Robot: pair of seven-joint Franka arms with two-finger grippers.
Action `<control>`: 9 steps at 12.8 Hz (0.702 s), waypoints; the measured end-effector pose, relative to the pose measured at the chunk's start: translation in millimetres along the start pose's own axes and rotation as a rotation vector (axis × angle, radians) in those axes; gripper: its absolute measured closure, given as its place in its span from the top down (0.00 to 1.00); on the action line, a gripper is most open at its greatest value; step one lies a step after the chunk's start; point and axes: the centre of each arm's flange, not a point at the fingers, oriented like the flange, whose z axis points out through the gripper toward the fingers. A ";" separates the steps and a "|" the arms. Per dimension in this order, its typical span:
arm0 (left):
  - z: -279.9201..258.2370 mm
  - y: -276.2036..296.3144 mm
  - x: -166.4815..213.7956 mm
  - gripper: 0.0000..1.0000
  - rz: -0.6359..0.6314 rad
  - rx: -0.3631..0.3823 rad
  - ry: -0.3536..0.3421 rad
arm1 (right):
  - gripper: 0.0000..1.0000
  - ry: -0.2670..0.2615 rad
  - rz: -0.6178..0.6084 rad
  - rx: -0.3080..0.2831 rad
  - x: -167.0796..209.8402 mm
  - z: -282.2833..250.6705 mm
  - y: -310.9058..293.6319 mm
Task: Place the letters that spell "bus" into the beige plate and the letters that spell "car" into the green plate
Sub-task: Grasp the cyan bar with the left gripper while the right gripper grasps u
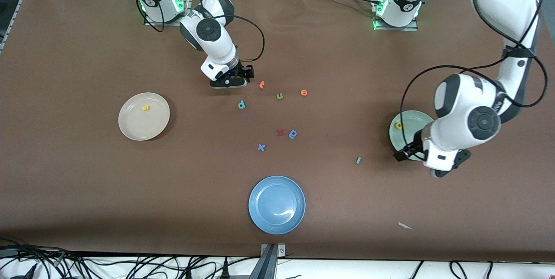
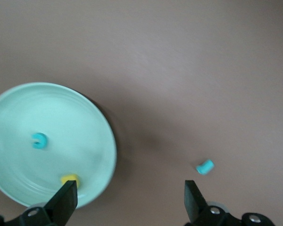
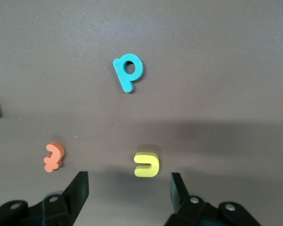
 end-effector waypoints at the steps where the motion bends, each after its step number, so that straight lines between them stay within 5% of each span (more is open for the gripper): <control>1: 8.4 17.7 -11.4 1.00 0.030 -0.012 0.010 | 0.79 0.001 -0.011 -0.008 -1.3 2.2 2.1; 5: 65.6 57.0 -30.4 0.99 0.094 -0.058 0.041 | 0.78 0.007 -0.010 -0.004 -3.1 12.9 7.3; 9: 92.3 55.1 -17.6 0.97 0.196 0.032 0.120 | 0.75 0.005 -0.008 0.010 -4.7 22.5 7.1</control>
